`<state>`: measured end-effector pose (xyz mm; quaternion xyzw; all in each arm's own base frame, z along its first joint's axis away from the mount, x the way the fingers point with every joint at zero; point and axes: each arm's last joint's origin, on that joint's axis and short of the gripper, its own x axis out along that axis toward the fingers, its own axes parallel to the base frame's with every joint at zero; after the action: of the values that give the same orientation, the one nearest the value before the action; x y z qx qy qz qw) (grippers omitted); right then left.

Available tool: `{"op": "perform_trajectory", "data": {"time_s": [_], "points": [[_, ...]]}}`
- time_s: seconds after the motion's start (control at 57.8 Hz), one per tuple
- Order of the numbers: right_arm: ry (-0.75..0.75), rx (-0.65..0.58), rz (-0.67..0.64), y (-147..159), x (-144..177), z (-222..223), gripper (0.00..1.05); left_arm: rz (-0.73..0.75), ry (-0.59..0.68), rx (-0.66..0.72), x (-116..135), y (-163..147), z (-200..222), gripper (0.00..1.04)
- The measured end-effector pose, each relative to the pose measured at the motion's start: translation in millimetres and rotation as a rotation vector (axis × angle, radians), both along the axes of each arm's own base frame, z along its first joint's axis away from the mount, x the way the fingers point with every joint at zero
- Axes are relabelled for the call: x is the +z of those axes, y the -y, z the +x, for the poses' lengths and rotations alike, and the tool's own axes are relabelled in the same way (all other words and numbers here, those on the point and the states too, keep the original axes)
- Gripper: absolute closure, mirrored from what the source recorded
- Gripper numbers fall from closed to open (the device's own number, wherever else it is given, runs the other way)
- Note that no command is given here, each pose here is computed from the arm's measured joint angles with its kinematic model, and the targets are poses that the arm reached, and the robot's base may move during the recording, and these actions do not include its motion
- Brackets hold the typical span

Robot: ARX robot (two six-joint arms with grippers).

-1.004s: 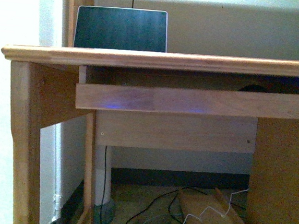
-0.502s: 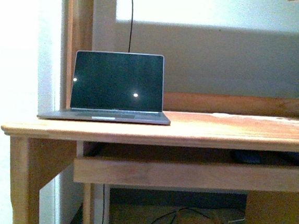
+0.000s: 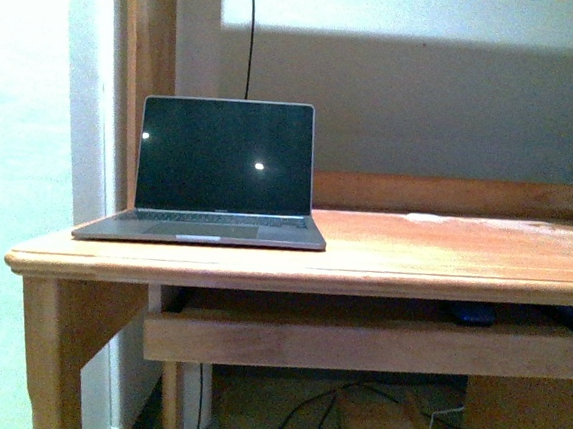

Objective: Place mouse

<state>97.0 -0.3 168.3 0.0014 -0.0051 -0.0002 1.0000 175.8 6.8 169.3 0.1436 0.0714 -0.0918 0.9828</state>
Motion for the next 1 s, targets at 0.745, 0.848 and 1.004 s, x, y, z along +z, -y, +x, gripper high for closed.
{"op": "perform_trajectory", "data": {"time_s": [0.745, 0.848, 1.004], "points": [[0.000, 0.000, 0.000, 0, 0, 0, 0.07, 0.942, 0.420, -0.382, -49, 45, 222, 0.08], [0.000, 0.000, 0.000, 0, 0, 0, 0.07, 0.955, 0.444, -0.416, -52, 52, 236, 0.08], [0.000, 0.000, 0.000, 0, 0, 0, 0.07, 0.945, 0.472, -0.473, -56, 67, 249, 0.08]]}}
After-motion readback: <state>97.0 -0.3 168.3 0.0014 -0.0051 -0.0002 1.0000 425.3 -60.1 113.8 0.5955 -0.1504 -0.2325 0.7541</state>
